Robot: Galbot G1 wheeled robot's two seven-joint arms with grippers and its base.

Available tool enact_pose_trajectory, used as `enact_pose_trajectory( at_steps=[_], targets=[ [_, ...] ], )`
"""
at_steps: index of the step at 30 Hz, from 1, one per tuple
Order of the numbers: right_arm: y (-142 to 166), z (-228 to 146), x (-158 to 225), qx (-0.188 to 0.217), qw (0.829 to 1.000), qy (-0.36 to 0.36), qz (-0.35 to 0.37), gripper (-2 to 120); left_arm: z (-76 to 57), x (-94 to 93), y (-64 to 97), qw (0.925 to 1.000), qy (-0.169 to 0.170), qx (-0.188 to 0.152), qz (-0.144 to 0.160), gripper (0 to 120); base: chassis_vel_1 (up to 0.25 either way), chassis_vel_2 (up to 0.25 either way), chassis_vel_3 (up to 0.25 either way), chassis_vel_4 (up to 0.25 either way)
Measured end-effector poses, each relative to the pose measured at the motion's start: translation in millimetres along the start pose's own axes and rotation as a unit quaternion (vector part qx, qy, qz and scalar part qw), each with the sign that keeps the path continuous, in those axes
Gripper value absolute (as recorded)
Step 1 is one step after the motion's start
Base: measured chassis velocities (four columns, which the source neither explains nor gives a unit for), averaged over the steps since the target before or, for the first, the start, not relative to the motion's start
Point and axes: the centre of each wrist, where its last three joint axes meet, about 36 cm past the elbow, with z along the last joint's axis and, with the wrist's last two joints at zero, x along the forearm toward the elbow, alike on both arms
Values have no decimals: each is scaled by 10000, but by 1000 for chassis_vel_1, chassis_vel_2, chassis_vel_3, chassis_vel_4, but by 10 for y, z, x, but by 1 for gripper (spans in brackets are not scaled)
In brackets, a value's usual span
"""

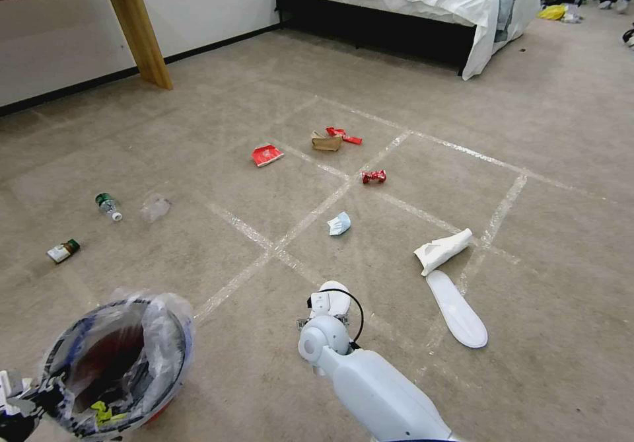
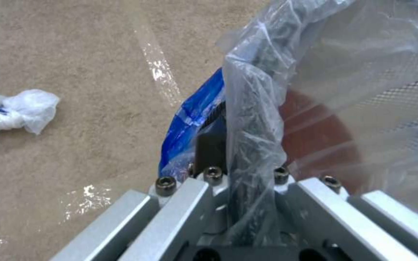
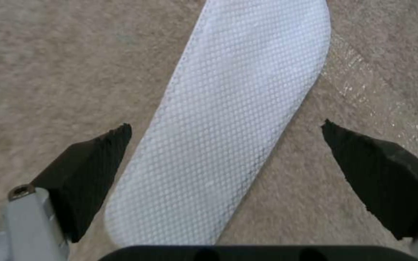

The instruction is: Pick up the trash bin and place the garbage on the floor into it.

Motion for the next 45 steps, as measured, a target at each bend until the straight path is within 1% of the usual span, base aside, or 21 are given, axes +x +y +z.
enact_pose_trajectory(
  at_steps=[3,5,20,30,45],
  targets=[
    [11,7,-46,23,10000,-2,48,100,1,-4,5,10000,-1,-1,-3,1,0,0,0,0],
    [55,44,-162,79,9998,21,154,100,4,-9,15,10000,-6,-4,-1,1,0,0,0,0],
    [261,125,-417,159,9994,-96,303,100,47,-52,132,10000,4,33,-57,1,0,0,0,0],
    [323,97,-461,177,9995,-94,258,100,32,-75,143,10000,-25,44,-47,1,0,0,0,0],
    [283,167,-573,217,9994,-50,249,100,62,-109,123,10000,-17,86,-14,1,0,0,0,0]
  ],
)
